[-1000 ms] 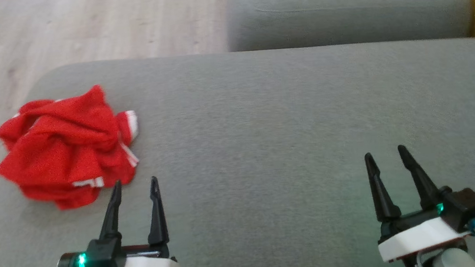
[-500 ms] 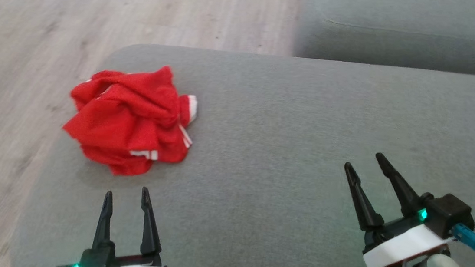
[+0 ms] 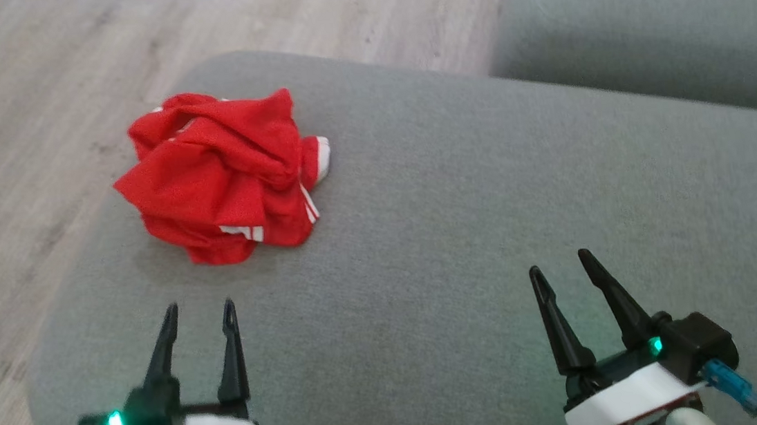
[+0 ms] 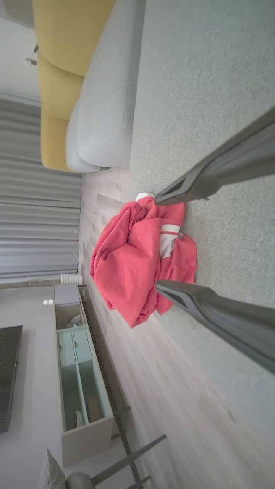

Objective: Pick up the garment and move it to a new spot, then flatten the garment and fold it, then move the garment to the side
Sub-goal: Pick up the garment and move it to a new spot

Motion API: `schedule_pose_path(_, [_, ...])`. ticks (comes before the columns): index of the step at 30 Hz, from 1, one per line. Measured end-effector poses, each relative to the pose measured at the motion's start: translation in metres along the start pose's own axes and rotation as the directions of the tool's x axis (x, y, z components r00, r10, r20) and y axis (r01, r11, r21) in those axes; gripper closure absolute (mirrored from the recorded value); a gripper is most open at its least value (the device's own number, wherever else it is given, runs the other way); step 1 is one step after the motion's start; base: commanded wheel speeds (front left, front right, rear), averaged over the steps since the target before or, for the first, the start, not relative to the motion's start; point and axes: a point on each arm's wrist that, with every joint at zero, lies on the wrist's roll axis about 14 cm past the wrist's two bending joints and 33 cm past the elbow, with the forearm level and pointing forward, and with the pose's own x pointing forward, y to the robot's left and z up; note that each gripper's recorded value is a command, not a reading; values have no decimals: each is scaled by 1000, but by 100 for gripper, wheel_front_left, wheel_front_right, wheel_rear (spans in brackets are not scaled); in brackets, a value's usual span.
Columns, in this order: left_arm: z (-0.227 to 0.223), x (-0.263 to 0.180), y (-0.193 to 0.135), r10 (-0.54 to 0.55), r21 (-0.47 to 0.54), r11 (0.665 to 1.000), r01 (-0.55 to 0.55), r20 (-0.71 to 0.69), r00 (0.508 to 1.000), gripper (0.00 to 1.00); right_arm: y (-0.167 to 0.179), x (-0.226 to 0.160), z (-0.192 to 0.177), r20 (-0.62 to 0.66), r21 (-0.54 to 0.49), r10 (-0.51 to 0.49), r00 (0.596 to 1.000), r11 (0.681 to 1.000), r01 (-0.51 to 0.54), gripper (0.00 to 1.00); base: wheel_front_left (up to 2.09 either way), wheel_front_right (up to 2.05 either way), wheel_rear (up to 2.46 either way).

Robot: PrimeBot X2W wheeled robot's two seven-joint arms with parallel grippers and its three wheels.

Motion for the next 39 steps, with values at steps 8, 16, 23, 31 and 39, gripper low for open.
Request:
schedule_pose_path(8, [19,101,-2,-149,194,968,161,-76,986,0,-31,5,-17,-34,-1,-64,997,998,64,0,0,0,0])
schedule_pose_path(16, [7,177,7,-127,276,938,210,-289,949,0,-68,7,-25,-40,11,-152,988,988,153,0,0,0,0])
schedule_pose_path(23, [-34,209,8,-79,280,931,236,-475,876,0,-98,-2,-34,-59,3,-232,971,973,233,0,0,0,0])
schedule_pose_path(31, [-79,207,-7,-89,227,933,280,-607,790,86,-118,-18,-42,-84,0,-300,950,953,302,0,0,0,0])
schedule_pose_path(39, [-24,226,-22,-188,218,935,280,-366,911,100,-115,-18,-27,-48,-16,-297,954,955,297,0,0,0,0])
